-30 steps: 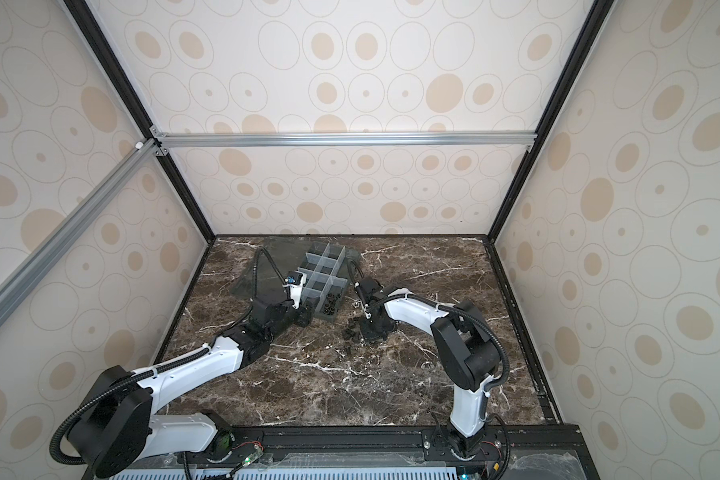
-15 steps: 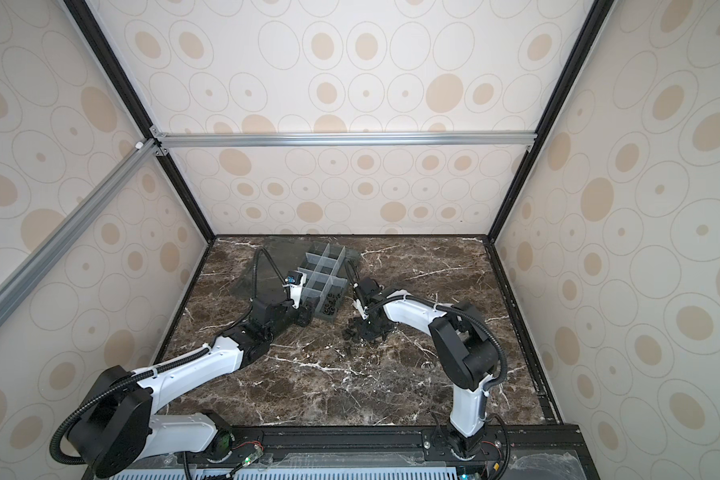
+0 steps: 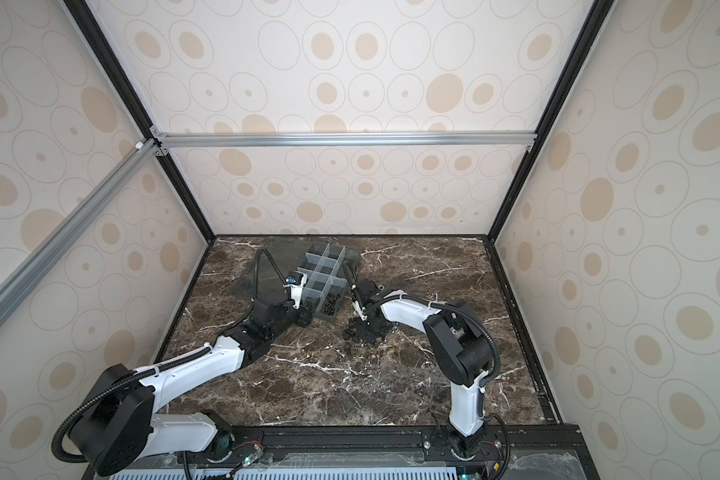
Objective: Sort the screws and nuts into containers
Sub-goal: Pick up the nut from the center of the table.
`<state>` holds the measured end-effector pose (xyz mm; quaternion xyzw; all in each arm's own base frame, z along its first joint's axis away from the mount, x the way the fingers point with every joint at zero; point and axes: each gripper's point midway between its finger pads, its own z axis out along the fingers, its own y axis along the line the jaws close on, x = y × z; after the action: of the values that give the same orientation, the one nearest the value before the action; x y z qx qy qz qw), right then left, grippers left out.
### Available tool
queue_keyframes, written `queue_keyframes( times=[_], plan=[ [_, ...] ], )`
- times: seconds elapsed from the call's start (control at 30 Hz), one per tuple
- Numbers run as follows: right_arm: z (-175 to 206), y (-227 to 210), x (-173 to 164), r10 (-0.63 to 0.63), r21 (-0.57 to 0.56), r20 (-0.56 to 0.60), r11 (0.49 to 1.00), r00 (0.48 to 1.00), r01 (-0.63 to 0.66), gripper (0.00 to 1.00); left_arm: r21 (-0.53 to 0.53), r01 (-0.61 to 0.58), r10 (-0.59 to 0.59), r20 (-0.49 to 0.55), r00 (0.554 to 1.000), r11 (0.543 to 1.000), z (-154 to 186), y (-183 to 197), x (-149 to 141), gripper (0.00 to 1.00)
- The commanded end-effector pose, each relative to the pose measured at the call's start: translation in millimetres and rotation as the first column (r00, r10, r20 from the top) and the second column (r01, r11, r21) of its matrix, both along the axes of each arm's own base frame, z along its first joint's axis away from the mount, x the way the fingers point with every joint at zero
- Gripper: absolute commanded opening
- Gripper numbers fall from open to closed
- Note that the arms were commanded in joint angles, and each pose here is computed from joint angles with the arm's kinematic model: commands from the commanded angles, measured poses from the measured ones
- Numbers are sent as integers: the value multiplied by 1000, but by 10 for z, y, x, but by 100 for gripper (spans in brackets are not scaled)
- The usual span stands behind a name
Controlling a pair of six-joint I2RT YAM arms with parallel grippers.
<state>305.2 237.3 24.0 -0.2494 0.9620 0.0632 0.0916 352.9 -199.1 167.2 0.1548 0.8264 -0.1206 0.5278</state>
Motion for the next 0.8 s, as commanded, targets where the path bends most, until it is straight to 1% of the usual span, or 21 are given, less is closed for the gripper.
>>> queue_keyframes(
  times=[0.0,0.07,0.13,0.2,0.27,0.3,0.37,0.47,0.5,0.53,0.63,0.77],
  plan=[
    [296,32,96,-6,-2,46,1000,999,6,1,-40,-19,21,54,998,999,224,-7,79,62],
    [540,59,184,-24,9,80,1000,997,23,0,-57,-31,34,64,997,998,264,21,89,62],
    [792,157,285,-35,53,112,998,993,30,0,-83,-56,61,63,996,995,281,93,114,62],
    [1022,425,366,-16,163,125,987,992,-5,0,-118,-98,104,46,993,988,254,235,152,62],
    [1129,731,475,-2,269,136,962,991,-35,0,-155,-160,166,26,986,975,215,440,189,62],
    [1136,892,529,7,311,134,949,991,-49,0,-180,-196,202,15,979,964,196,560,200,62],
    [1147,1174,629,34,344,130,936,991,-78,0,-215,-255,261,-1,965,943,178,771,189,62],
    [1180,1527,807,60,368,168,922,984,-119,0,-222,-280,288,6,958,934,198,919,105,62],
    [1128,1615,870,58,372,168,921,984,-118,0,-217,-284,293,9,956,934,202,946,66,62],
    [1141,1672,919,54,376,171,919,984,-116,0,-209,-285,294,12,956,936,199,965,32,62],
    [1004,1783,1057,48,361,176,926,983,-109,1,-198,-259,270,27,963,945,240,962,-56,62],
    [921,1929,1098,63,375,159,919,985,-119,3,-191,-212,225,50,973,958,320,910,-123,62]
  ],
)
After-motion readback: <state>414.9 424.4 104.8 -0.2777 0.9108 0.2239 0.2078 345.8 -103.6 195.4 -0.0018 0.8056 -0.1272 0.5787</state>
